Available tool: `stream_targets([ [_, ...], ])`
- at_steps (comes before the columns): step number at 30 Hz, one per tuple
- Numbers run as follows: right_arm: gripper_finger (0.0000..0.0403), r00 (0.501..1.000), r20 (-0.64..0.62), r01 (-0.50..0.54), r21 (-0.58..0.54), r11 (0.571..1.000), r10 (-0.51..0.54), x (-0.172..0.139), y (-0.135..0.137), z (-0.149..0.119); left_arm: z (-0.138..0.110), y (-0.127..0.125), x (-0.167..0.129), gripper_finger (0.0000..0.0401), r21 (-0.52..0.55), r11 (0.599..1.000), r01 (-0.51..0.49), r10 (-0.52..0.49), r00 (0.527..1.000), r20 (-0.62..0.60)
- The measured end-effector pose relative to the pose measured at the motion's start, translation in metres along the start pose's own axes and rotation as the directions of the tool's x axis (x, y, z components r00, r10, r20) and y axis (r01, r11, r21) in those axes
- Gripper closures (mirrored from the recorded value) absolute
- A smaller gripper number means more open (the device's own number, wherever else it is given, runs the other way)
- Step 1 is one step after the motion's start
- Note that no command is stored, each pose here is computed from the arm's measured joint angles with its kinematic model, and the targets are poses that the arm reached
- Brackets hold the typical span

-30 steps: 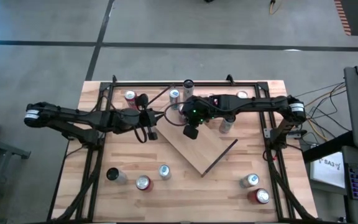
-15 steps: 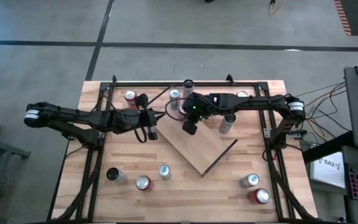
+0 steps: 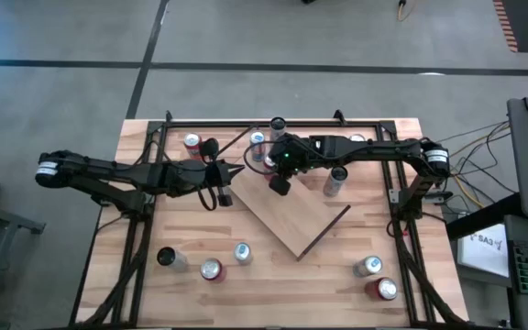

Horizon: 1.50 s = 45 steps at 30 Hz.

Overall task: Place canned beverage on shelf
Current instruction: Adjust the orange soda can, then put the right pink soda can on the shelf

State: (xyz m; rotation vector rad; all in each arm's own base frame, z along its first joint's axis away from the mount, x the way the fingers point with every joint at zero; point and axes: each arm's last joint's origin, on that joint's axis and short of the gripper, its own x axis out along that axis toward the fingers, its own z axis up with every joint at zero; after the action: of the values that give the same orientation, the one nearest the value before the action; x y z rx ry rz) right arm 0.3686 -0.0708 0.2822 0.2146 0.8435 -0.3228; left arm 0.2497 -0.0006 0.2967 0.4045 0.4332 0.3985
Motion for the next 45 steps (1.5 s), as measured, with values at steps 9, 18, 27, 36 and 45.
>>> stream_targets([
  [9, 0.039, 0.999, 0.007, 0.036, -0.008, 0.999, -0.036, 0.0, -0.001, 0.0, 0.0, 0.0, 0.0, 0.0401, 0.001, 1.0, -0.001, 0.001, 1.0, 0.0],
  [18, 0.039, 1.0, -0.004, 0.023, 0.005, 1.0, -0.023, 0.003, -0.001, -0.001, 0.0, 0.0, 0.0, 0.0401, 0.001, 1.0, -0.002, 0.002, 1.0, -0.001],
  [27, 0.039, 0.998, -0.009, 0.063, 0.004, 0.998, -0.063, 0.01, -0.004, -0.001, 0.0, 0.0, 0.0, 0.0401, 0.001, 1.0, -0.003, 0.003, 1.0, -0.001],
  [36, 0.039, 0.997, -0.003, 0.071, 0.005, 0.997, -0.071, 0.01, -0.005, -0.001, 0.0, 0.0, 0.0, 0.0401, 0.002, 1.0, -0.003, 0.003, 1.0, -0.001],
  [45, 0.039, 0.999, 0.013, 0.03, -0.002, 1.0, -0.03, -0.001, 0.002, 0.0, 0.0, 0.0, 0.0, 0.0401, 0.001, 1.0, -0.003, 0.003, 1.0, -0.001],
])
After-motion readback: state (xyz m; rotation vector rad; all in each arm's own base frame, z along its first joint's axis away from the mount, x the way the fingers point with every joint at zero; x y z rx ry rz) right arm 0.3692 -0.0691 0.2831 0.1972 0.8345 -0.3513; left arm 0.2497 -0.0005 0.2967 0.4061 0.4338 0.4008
